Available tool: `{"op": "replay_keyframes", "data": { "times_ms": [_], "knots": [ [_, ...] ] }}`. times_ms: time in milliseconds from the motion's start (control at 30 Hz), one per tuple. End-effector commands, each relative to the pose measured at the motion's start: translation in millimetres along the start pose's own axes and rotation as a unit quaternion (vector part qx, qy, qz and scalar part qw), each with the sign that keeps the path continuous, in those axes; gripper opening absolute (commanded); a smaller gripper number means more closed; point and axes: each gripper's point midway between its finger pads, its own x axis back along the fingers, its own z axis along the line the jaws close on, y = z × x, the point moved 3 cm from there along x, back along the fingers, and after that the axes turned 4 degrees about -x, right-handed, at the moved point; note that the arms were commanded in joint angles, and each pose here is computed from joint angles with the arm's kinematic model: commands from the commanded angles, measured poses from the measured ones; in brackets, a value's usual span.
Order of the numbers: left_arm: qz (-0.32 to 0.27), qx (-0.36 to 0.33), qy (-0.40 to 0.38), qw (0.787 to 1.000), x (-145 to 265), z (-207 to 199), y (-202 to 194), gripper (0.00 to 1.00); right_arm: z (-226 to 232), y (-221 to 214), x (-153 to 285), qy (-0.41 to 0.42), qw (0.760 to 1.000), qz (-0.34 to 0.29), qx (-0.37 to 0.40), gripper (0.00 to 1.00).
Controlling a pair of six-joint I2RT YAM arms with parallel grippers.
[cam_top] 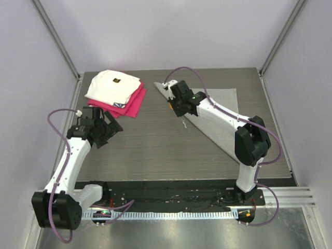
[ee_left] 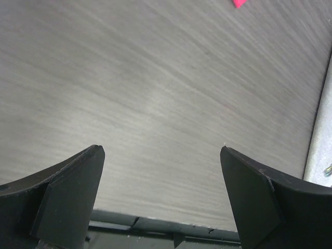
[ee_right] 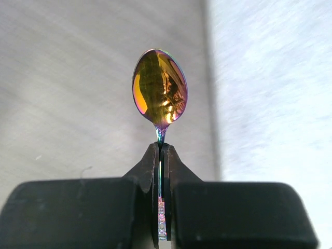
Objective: Fold the napkin, place the utensils inside, and roll it up
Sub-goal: Place the utensil onto the napkin
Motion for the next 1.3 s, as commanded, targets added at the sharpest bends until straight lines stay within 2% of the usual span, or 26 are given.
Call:
{"op": "replay_keyframes", "data": {
  "times_ms": [0, 167, 400, 633, 1267],
  "knots": [
    [-0.032, -0.002, -0.064, 0.997, -10, -38, 34, 1.00, -36, 14, -10, -0.013, 0.999, 0.001, 0.047, 0.01],
    [-0.023, 0.000, -0.078, 0.997, -30, -57, 51, 1.00, -80, 16, -32, -0.028, 0.999, 0.019, 0.038, 0.01],
    [-0.006, -0.007, -0.106, 0.994, -51, -82, 68, 1.00, -107, 9, -61, -0.010, 0.999, 0.041, 0.032, 0.01],
    [0.005, -0.007, -0.121, 0.993, -63, -93, 74, 0.99, -103, -4, -74, 0.021, 0.997, 0.059, 0.039, 0.01],
    [0.020, -0.007, -0.148, 0.989, -82, -111, 83, 0.97, -116, -34, -85, 0.010, 0.993, 0.102, 0.063, 0.01]
  ]
}}
